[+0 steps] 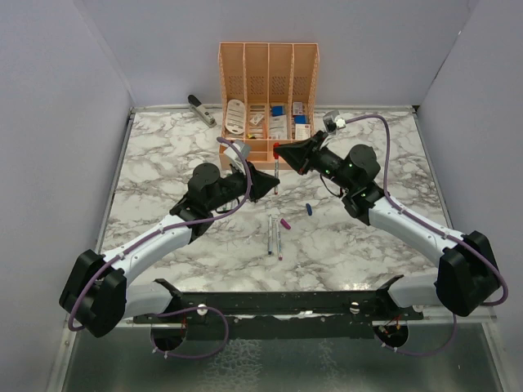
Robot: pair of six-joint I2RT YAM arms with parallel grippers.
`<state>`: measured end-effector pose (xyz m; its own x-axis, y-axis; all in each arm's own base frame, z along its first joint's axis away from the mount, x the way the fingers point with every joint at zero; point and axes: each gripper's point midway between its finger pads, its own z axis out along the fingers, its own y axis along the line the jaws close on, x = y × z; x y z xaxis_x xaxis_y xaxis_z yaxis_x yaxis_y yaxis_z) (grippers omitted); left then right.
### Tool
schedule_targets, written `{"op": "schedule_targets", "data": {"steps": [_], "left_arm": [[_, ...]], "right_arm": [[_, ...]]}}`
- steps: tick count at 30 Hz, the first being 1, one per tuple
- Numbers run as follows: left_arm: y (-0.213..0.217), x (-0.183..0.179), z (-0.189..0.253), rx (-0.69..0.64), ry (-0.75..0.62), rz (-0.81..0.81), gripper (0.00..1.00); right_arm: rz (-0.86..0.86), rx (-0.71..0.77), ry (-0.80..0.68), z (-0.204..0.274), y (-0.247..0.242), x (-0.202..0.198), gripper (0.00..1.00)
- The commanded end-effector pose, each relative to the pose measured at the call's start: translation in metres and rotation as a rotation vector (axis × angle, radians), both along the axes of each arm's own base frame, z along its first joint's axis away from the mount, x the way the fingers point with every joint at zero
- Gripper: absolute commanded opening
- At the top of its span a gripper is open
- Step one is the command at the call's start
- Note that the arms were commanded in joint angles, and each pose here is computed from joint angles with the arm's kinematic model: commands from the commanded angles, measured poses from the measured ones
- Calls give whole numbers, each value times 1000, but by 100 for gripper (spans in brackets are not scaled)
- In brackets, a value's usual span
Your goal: Insert the pens into the pen caps
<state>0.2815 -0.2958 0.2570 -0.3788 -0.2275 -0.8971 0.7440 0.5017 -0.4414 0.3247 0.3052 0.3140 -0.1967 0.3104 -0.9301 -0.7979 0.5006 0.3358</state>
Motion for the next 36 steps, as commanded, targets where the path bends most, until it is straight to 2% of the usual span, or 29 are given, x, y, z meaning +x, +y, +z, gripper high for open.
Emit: {"op": "schedule_targets", "data": {"steps": [1, 12, 19, 30, 36], "left_arm": [[32, 16, 156, -300, -413, 173, 0], [46, 17, 156, -295, -420, 228, 0], [42, 14, 119, -234, -319, 198, 0], [44, -1, 28, -112, -75, 169, 0], [46, 7, -9, -12, 11, 204, 0]], "right_arm": [[107, -291, 332, -132, 8, -34, 1], [99, -325, 338, -139, 13, -35, 1], [51, -286, 314, -117, 15, -23, 2], [-39, -158, 116, -23, 18, 5, 34], [-88, -91, 51, 13, 9, 6, 37]]}}
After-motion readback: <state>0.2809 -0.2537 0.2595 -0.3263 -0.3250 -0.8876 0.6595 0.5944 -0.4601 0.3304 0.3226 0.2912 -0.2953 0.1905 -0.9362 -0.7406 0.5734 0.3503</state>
